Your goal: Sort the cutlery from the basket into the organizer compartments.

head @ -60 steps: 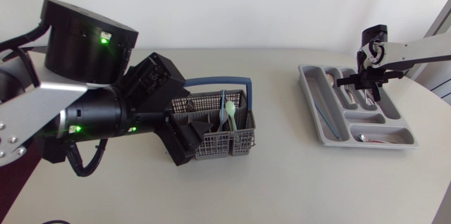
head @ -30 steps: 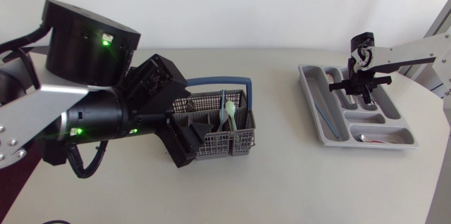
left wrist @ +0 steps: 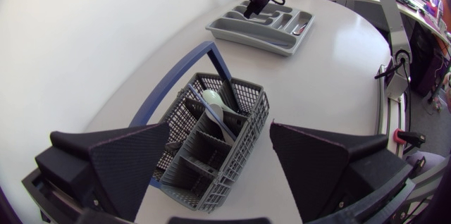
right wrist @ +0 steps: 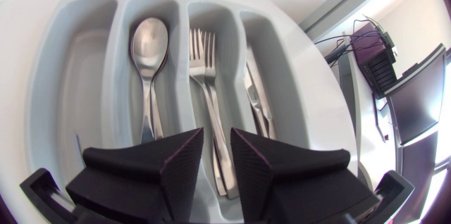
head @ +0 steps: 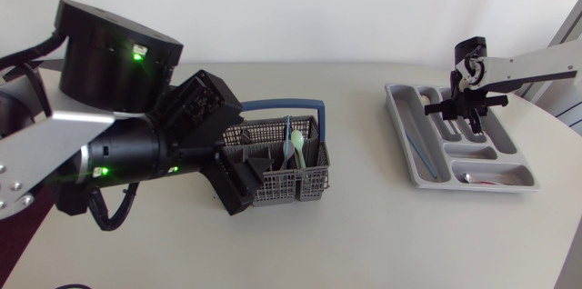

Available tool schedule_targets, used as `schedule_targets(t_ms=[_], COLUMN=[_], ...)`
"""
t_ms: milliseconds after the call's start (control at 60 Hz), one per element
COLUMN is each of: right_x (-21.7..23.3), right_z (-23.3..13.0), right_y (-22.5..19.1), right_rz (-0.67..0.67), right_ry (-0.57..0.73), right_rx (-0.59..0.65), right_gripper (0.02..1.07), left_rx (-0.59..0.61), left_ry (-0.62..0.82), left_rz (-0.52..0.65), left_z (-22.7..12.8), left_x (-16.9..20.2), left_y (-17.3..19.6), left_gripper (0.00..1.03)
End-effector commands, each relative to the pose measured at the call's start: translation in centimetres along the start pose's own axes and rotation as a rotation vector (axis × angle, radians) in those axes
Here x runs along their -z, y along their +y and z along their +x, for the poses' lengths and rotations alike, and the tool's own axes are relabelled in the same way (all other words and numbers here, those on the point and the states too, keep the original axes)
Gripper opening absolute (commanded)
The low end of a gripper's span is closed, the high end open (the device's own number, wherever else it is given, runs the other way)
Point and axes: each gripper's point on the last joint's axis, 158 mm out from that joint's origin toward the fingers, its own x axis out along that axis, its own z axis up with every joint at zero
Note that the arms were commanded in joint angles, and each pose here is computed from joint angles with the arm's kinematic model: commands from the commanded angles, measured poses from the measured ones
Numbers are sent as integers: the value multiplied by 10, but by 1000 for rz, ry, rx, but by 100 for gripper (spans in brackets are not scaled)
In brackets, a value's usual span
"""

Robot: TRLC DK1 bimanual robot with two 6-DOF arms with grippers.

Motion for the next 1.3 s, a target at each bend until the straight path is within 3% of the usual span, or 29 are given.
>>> schedule_targets(t_ms=[0, 117, 367, 567, 683, 850, 1283], right_x=[-17, -20, -6, 17, 37, 60, 81], right_z=[-40, -81, -171, -267, -304, -325, -325], right_y=[-10, -11, 19, 76, 108, 128, 131], right_rz=[9, -26, -122, -244, -296, -321, -323], right_ry=[-91, -187, -373, -524, -556, -558, -546], right_rx=[3, -38, -261, -445, -540, -610, -632], right_gripper=[43, 47, 50, 53, 53, 53, 53], left_rx=[-16, -24, -28, -32, -28, -15, -60], left_ry=[6, 9, 17, 19, 27, 39, 57], left_rz=[21, 23, 20, 17, 11, -18, -212], left_z=[1, 2, 7, 11, 21, 42, 88], left_x=[-2, -1, 5, 8, 11, 12, 6], left_y=[3, 4, 4, 5, 2, -5, 13], left_gripper=[98, 98, 98, 98, 98, 97, 90])
